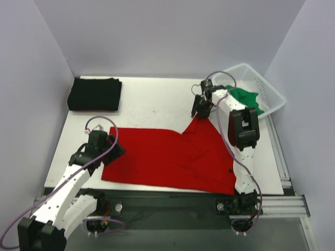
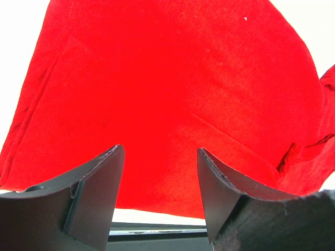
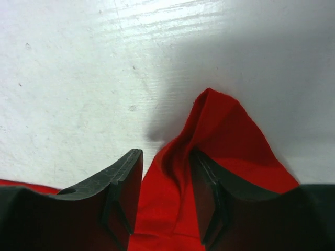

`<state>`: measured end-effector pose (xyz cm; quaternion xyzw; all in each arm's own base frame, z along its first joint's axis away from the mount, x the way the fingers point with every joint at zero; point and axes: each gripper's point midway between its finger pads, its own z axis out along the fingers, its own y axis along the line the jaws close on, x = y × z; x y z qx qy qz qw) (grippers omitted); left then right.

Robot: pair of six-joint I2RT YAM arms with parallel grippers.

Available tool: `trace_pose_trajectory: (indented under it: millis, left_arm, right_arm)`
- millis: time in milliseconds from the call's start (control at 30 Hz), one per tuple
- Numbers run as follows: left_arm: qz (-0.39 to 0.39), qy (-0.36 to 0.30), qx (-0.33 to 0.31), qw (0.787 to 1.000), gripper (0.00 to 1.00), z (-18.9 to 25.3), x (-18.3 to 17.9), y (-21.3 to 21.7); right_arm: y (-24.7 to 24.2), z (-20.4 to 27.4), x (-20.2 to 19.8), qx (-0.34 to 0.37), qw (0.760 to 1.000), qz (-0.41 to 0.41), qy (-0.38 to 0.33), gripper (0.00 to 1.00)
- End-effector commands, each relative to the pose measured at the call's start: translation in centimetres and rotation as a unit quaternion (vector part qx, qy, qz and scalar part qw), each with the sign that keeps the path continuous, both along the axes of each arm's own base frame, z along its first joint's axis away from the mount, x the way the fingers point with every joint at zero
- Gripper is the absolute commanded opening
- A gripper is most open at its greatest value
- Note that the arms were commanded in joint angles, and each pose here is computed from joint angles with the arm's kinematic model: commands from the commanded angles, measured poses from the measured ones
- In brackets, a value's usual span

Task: Fold and stack the t-shirts
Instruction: Grap the side of the flattened tshirt furthest away from the robot with both arms

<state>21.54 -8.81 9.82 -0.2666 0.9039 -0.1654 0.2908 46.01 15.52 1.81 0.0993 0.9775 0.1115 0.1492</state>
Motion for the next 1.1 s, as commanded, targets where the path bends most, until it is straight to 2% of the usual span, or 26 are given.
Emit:
trace_pose_trajectory:
  millis: [0, 133, 167, 200, 233, 433, 533, 800, 1000, 1067]
  left_arm:
    - [0.000, -0.021, 0.010, 1.000, 0.68, 1.2, 0.6, 0.5]
    - [-0.002, -0.014, 0.033, 0.999, 0.69, 0.9, 1.5, 1.4]
    - [-0.003, -0.013, 0.038, 0.999, 0.69, 0.9, 1.8, 1.7]
    - [-0.009, -0.022, 0.047, 0.999, 0.69, 1.4, 2.5, 2.1]
    - [-0.008, -0.012, 0.055, 0.998, 0.69, 1.0, 3.0, 2.6]
    - [0.008, -0.032, 0.126, 0.992, 0.67, 2.6, 8.7, 6.9]
    - [0.004, -0.025, 0.148, 0.989, 0.65, 1.9, 11.0, 8.0]
    - [-0.030, -0.041, 0.150, 0.987, 0.50, 0.4, 16.3, 7.9]
    - [-0.047, -0.025, 0.166, 0.985, 0.49, -1.8, 18.9, 8.3]
    - [-0.032, -0.017, 0.174, 0.984, 0.45, -2.1, 19.2, 9.7]
  right_arm:
    - [0.3, 0.7, 0.5, -0.004, 1.000, 0.004, -0.006, 0.40]
    - [0.3, 0.9, 0.4, -0.004, 1.000, 0.005, -0.007, 0.21]
    - [0.2, 1.2, 0.4, -0.004, 1.000, 0.002, -0.010, 0.08]
    - [0.1, 1.3, 0.3, -0.004, 1.000, 0.000, -0.009, 0.02]
    - [0.1, 1.4, 0.1, -0.003, 1.000, -0.003, -0.008, 0.00]
    - [-0.2, 2.7, -2.1, 0.005, 1.000, -0.018, 0.001, 0.00]
    - [0.1, 3.0, -3.2, 0.009, 1.000, -0.019, 0.008, 0.00]
    - [0.5, 3.6, -4.8, 0.013, 1.000, -0.019, 0.011, 0.00]
    - [0.8, 3.4, -5.3, 0.016, 1.000, -0.020, 0.018, 0.00]
    - [0.9, 3.3, -5.5, 0.016, 0.999, -0.020, 0.020, 0.00]
